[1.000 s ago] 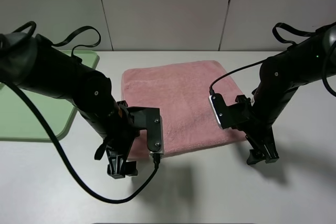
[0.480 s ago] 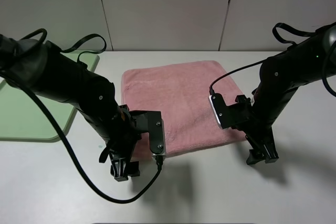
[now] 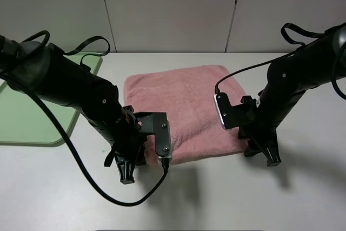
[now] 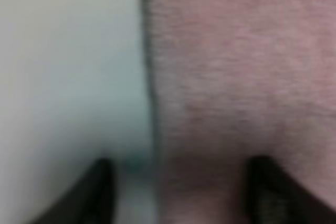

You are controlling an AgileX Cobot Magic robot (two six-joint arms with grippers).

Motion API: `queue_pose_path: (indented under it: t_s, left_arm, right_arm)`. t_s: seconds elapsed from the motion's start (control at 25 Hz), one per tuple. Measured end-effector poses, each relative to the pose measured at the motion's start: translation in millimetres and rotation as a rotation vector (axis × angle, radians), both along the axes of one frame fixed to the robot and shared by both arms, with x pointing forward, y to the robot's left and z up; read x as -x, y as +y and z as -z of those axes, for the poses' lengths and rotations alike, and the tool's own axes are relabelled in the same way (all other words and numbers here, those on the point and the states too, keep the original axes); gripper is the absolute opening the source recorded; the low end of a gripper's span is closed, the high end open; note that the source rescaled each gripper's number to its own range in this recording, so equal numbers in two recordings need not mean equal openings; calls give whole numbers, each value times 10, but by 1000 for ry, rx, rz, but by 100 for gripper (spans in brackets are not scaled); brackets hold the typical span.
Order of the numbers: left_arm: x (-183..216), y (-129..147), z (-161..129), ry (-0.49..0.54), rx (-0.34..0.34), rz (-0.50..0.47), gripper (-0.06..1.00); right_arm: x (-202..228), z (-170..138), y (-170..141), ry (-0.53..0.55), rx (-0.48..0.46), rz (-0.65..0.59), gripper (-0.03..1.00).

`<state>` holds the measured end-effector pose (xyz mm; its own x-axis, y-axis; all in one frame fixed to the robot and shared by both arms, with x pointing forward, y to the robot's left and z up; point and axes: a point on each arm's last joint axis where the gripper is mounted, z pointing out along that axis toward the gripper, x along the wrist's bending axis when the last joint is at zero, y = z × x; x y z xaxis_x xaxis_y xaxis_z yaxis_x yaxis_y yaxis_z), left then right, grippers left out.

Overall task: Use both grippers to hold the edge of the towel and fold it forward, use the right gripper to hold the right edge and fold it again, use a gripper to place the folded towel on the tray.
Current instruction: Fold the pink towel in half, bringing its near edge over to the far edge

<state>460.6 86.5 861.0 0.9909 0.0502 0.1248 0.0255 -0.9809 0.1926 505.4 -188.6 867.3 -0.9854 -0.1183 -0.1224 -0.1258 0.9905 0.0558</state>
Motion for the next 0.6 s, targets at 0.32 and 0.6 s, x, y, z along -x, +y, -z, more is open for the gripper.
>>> queue_pose_path:
  t_s: [0.32, 0.6]
  left_arm:
    - [-13, -4, 3, -15, 2, 10, 1]
    - [-13, -4, 3, -16, 2, 10, 1]
  right_arm:
    - [-28, 3, 10, -27, -10, 1, 0]
    - [-28, 3, 10, -27, -10, 1, 0]
